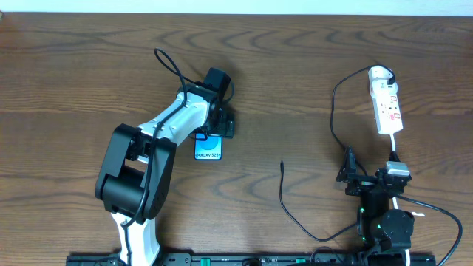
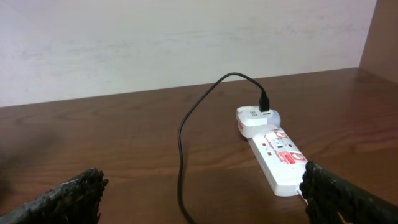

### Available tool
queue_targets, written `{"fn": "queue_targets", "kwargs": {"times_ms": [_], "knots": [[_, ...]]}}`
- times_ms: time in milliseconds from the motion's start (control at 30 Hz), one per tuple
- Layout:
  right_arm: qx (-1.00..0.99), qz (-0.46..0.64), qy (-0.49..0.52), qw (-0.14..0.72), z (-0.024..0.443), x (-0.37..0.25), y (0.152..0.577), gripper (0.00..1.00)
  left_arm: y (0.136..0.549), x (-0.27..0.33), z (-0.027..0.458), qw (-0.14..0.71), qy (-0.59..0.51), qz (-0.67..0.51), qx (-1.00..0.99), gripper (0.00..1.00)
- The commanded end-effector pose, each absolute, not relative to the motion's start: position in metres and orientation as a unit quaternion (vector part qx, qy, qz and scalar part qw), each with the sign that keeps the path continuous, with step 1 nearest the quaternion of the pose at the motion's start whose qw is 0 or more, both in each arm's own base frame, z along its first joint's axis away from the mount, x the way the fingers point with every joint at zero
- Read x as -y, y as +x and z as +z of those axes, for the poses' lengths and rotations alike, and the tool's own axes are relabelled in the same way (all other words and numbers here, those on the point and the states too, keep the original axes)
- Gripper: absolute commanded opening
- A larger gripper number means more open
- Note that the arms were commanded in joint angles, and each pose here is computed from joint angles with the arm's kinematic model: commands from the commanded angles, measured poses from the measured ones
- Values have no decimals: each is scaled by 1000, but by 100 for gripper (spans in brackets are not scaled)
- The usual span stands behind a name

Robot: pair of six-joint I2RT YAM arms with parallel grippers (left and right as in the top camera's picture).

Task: Plug charger to phone and switch on socket

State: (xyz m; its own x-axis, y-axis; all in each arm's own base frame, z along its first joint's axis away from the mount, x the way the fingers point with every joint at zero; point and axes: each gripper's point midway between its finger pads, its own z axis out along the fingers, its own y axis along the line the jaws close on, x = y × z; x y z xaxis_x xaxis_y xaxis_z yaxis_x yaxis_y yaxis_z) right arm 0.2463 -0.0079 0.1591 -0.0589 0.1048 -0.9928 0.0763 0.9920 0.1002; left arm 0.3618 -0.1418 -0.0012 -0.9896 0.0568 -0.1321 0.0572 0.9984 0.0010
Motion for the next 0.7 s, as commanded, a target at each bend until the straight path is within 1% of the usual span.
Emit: {"fn": "queue_targets", "kwargs": {"times_ms": [0, 567, 667], "knots": [[-727, 8, 55, 685, 159, 7, 246, 99, 356, 135, -11, 54, 23, 13, -998, 98], [-727, 8, 55, 685, 159, 7, 246, 99, 356, 135, -11, 55, 23, 13, -998, 99], [-727, 8, 55, 685, 159, 7, 246, 99, 356, 135, -11, 55, 23, 13, -998, 97]]}}
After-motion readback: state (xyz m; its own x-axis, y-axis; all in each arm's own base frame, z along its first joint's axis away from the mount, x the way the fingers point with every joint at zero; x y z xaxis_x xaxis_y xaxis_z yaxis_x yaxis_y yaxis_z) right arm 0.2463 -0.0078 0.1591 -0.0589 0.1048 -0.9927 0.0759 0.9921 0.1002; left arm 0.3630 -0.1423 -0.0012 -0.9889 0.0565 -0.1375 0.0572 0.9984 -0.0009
